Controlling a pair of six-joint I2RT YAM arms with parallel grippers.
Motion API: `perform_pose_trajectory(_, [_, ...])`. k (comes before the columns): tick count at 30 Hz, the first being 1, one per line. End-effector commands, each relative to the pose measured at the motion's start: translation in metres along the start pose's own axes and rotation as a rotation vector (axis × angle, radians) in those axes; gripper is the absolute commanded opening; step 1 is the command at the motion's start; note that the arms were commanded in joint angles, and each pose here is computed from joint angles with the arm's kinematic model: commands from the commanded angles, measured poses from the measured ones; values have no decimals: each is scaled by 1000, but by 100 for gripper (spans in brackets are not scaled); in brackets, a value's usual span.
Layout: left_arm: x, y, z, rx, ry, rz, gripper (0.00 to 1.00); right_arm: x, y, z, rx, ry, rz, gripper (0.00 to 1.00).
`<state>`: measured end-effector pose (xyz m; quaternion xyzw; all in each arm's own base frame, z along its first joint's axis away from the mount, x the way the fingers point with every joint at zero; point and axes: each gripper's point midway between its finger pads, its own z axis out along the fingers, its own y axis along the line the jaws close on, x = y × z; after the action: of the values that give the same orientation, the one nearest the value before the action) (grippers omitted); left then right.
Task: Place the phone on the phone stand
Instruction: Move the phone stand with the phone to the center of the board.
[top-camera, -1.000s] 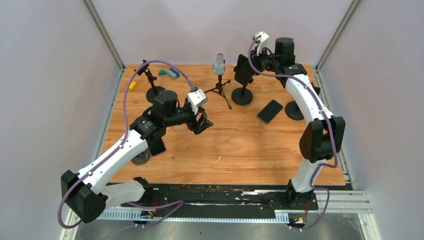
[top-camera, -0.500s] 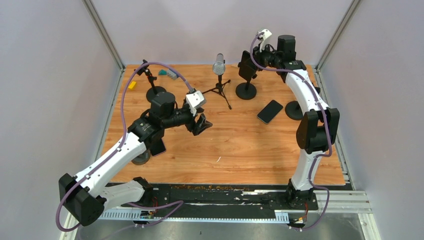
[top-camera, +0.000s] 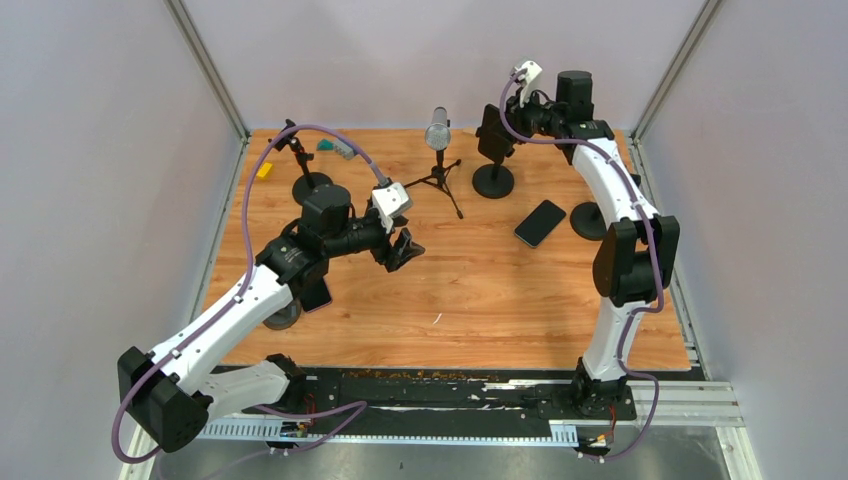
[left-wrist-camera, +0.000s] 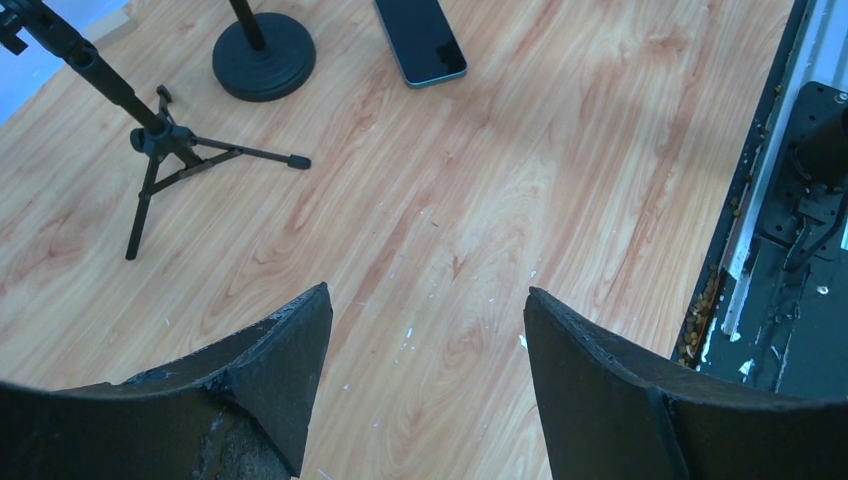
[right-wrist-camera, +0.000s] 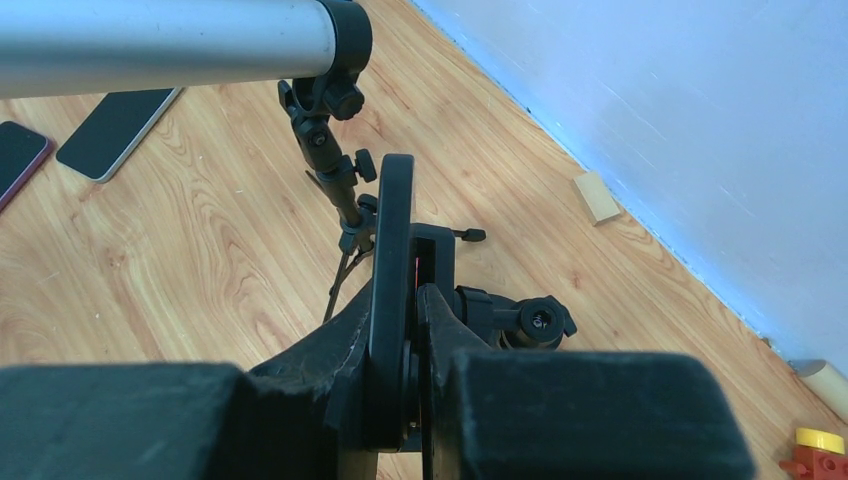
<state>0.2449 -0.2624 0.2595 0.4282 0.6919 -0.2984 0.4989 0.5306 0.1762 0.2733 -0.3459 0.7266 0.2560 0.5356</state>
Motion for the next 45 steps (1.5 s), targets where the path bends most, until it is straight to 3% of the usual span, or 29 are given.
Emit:
perform_pose_trajectory(1, [-13,-2,-5,3,-51,48,78,-51,-8,-12,4,-112,-169,11])
perform_pose_trajectory(15, [-15,-3,-8,4,-57,53,78,-55,-12,-23,23,-97,-169,39])
perform_pose_trajectory(21, [-18,-3,-9,1,-63,61,79,-65,4,-41,19,-110,-169,69])
perform_pose_trajectory(23, [-19,-2,-10,-6,-64,62,79,-69,12,-51,20,-116,-173,74])
perform_pose_trajectory(33, [-24,8,-20,-83,-75,60,91,-68,43,-120,128,-123,-107,84])
perform_pose_trajectory(37, [-29,10,-25,-108,-93,46,96,-65,37,-161,280,-124,-91,87])
perform_pose_trajectory(45, [-33,10,-31,-129,-111,-2,100,-17,-3,-236,575,-9,-2,88])
